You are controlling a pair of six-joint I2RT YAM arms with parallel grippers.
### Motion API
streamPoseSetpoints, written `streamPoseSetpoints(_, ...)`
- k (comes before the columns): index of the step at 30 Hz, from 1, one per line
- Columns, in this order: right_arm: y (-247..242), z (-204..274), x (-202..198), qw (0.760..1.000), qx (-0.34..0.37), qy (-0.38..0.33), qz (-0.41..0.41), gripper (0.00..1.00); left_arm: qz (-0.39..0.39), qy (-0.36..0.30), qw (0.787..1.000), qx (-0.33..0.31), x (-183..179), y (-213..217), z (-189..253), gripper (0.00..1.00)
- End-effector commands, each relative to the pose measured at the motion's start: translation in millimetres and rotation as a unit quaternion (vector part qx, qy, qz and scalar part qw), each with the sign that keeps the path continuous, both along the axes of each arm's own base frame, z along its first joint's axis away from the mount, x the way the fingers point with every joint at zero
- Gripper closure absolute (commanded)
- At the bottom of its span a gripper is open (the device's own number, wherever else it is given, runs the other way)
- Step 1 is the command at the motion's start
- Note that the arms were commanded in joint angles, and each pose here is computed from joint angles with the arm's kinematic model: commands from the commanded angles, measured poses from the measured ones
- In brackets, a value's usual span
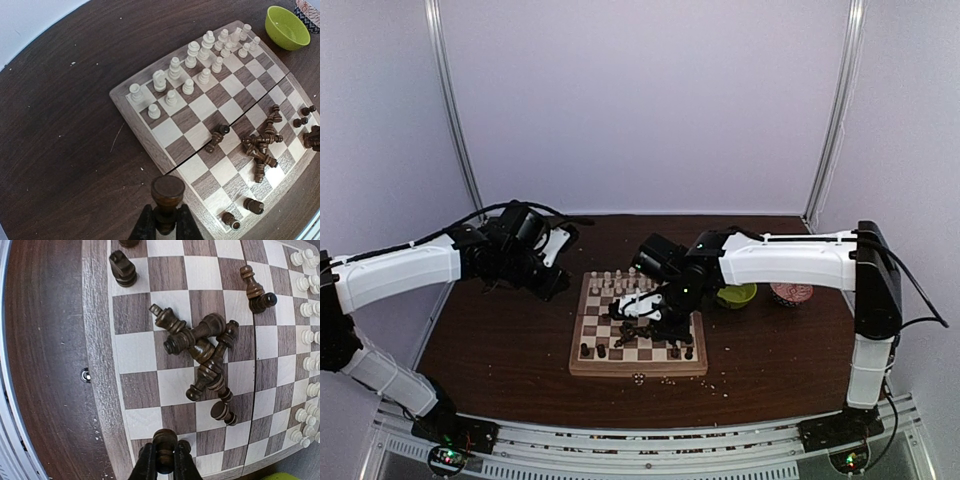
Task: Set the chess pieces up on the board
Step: Place the pawn at b7.
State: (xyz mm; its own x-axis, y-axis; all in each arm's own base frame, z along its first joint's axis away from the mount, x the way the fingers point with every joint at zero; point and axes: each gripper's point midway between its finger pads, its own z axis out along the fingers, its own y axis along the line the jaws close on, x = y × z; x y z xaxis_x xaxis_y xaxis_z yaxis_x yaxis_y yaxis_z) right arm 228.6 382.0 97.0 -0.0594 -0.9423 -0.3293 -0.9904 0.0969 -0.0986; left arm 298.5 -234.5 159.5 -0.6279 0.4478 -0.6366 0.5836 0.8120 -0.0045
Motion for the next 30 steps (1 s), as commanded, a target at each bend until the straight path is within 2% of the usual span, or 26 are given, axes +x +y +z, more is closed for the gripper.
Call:
streamPoseSetpoints(1,-1.7,-1.4,10.3,0.999,-0.029,-0.026,-0.001,0.92,0.011,-0.021,1.0,-0.017,6.7,0.4,9.9,0.94)
streamPoseSetpoints(25,-0.2,-31.4,10.7,0.998,-0.055,-0.011,-0.002,0.89,0.008,-0.012,1.0,-0.016,6.8,-2.0,1.3,0.94)
streamPoseSetpoints(30,-0.4,-36.2,11.0,0.998,-0.058,-0.008,-0.004,0.84,0.004,-0.01,1.0,-0.019,6.4,-4.0,0.7,0.94)
